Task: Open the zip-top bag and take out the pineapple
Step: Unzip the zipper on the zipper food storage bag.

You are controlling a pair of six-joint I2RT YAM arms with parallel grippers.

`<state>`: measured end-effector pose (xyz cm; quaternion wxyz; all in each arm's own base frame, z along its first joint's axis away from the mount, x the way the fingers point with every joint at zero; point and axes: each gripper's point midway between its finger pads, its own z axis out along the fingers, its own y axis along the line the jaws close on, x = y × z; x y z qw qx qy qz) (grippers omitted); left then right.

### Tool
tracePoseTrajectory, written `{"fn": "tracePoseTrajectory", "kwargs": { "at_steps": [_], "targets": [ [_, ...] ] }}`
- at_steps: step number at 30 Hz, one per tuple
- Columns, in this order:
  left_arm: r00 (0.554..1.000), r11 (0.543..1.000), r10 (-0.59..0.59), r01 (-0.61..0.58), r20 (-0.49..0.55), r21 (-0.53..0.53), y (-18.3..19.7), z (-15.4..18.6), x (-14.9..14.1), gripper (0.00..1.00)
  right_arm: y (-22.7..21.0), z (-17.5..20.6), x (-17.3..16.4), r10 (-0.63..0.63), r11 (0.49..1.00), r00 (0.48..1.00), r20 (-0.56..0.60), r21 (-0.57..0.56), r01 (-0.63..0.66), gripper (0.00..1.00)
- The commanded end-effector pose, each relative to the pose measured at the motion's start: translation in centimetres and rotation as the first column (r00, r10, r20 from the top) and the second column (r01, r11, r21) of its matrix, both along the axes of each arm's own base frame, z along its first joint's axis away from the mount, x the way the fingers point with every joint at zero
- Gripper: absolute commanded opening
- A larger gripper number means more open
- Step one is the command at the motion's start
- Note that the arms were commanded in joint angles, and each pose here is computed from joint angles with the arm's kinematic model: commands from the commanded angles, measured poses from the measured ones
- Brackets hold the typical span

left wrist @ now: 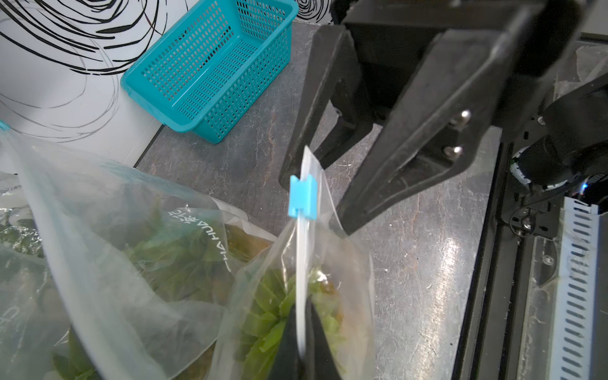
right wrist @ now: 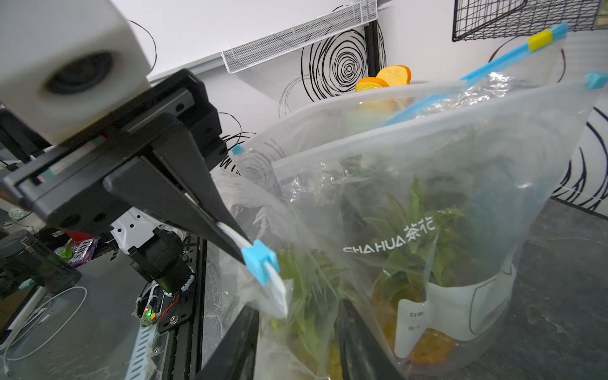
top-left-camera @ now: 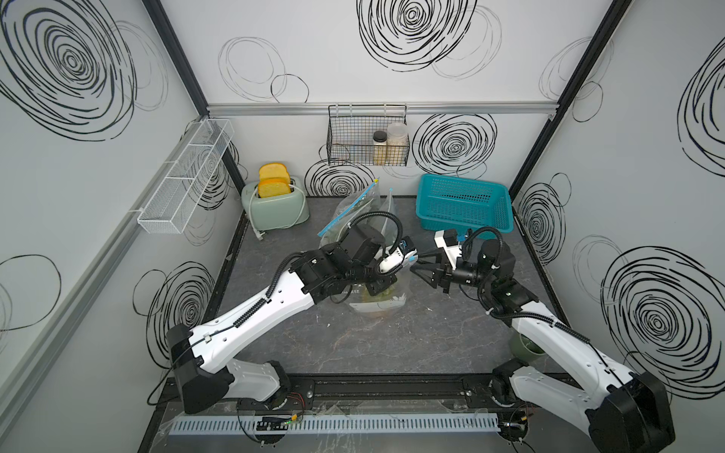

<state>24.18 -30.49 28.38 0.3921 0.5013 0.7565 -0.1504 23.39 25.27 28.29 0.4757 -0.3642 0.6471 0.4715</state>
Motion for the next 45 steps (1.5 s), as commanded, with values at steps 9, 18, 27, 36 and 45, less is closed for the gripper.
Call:
{"fn": "tracePoseTrajectory", "kwargs": {
  "at_steps": [9,18,27,36,45],
  "targets": [
    [0.997,0.998,0.049,-0.047,0.061,-0.035,0.7,2.3,1.4,0.00,0.2,4.0,-0.8,0.034,0.999,0.992,0.119,0.013,-0.036,0.54],
    [0.997,0.998,0.043,-0.040,0.062,-0.045,0.8,2.7,1.1,0.00,0.8,3.5,-0.6,0.052,0.999,0.993,0.110,0.005,-0.053,0.50],
    [0.998,0.998,0.036,-0.034,0.052,-0.049,0.7,2.4,1.0,0.00,1.1,3.2,-0.3,0.061,0.998,0.992,0.114,0.007,-0.063,0.40],
    [0.998,0.998,0.042,-0.039,0.052,-0.046,0.9,2.3,0.9,0.00,1.4,3.6,0.0,0.082,0.997,0.991,0.108,0.008,-0.083,0.17],
    [0.998,0.998,0.043,-0.040,0.051,-0.057,0.5,2.5,1.2,0.13,1.4,4.3,-0.7,0.088,0.996,0.987,0.136,0.012,-0.091,0.00]
  ]
}}
